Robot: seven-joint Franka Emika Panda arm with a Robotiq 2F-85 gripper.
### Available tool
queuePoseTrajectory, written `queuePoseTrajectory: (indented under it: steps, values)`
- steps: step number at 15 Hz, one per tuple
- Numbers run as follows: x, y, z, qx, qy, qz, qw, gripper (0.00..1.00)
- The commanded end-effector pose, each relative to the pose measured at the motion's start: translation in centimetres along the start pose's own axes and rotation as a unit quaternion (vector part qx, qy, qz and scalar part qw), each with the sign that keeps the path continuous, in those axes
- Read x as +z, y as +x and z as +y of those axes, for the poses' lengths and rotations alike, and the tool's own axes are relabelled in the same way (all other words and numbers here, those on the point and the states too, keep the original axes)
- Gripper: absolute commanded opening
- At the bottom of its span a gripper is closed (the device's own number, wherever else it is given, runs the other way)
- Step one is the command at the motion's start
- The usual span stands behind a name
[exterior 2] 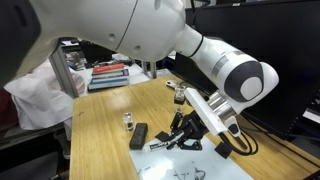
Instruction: Use the marker to write on the paper.
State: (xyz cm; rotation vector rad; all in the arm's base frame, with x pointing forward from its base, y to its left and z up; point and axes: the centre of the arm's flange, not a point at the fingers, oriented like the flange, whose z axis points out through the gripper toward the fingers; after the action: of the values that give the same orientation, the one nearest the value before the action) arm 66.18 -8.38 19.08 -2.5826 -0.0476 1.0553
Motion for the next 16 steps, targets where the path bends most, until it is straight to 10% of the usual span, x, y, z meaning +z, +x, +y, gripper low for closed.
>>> queuePoseTrajectory:
  steps: [1, 16]
  values:
    - [1.6, -0.7, -0.1, -0.031, -0.029, -0.006, 0.9991, 0.05]
    - [6.2, 1.0, -4.1, -0.171, -0.097, -0.068, 0.978, 0.05]
